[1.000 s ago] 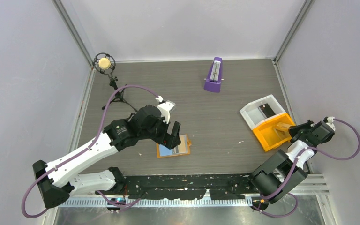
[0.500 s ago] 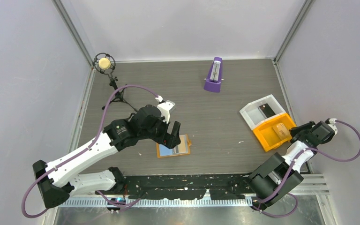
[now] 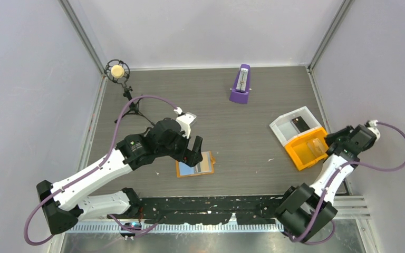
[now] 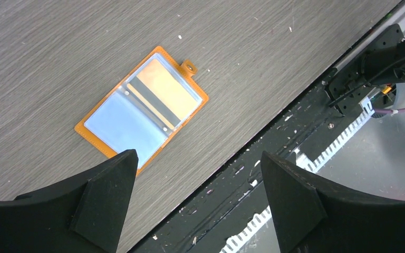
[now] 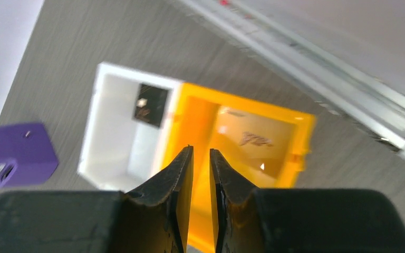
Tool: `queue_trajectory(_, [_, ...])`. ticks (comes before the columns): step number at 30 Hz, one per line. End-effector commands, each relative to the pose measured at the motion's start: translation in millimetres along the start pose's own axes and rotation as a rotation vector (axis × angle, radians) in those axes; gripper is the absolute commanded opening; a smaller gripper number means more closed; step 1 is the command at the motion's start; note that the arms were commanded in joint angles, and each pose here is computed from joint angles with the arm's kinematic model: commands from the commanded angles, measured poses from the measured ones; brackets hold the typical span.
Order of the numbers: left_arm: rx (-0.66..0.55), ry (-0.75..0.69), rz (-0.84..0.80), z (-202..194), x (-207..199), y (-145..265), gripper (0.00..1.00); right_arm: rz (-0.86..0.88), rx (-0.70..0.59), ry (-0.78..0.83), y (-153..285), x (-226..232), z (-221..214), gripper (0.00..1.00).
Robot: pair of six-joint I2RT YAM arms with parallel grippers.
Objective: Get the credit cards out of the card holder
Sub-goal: Place the credit card in the storage box, then remove the credit card from the card holder.
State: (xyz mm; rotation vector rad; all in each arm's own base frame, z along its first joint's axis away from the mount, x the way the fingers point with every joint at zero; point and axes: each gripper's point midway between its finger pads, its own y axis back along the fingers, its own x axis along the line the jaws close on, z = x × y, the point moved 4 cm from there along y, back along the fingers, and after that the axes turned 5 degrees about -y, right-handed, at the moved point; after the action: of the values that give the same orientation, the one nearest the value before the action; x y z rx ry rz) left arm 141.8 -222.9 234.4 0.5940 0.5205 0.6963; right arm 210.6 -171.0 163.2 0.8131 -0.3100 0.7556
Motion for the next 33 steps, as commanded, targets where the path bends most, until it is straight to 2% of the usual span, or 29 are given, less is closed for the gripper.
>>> queue_trajectory(1, [-0.058,0.006,0.052,14.6,5.8,7.5,0.91,0.127,0.0,0.114,23.0,61.4,1.2,0.26])
queue_trajectory(5, [-0.039,0.052,0.093,9.6,15.3,2.3,0.91,0.234,0.064,0.226,46.7,103.9,-25.8,0.29])
queue_trajectory(11, [0.073,0.16,0.063,-7.9,21.4,-17.7,0.88,0.413,0.218,0.306,81.5,140.2,-69.5,0.33])
queue_trajectory(14, [0.086,0.206,0.085,-14.4,28.6,-23.7,0.86,0.479,0.295,0.324,95.2,144.0,-97.0,0.34])
queue_trajectory(18, [0.111,0.298,0.079,-26.8,39.1,-36.3,0.8,0.607,0.459,0.371,118.1,149.5,-156.8,0.36])
queue_trajectory(22, [0.152,0.397,0.13,-43.9,58.5,-48.2,0.74,0.633,0.603,0.422,128.6,139.0,-215.1,0.39])
queue_trajectory(26, [0.232,0.414,0.185,-57.0,68.8,-58.7,0.7,0.697,0.685,0.475,145.6,145.1,-255.9,0.44])
queue_trajectory(28, [0.266,0.412,0.234,-63.9,76.1,-62.8,0.68,0.733,0.707,0.484,155.1,153.6,-273.4,0.5])
queue_trajectory(33, [0.252,0.423,0.275,-70.3,85.5,-68.7,0.67,0.756,0.702,0.556,168.6,176.6,-309.8,0.54])
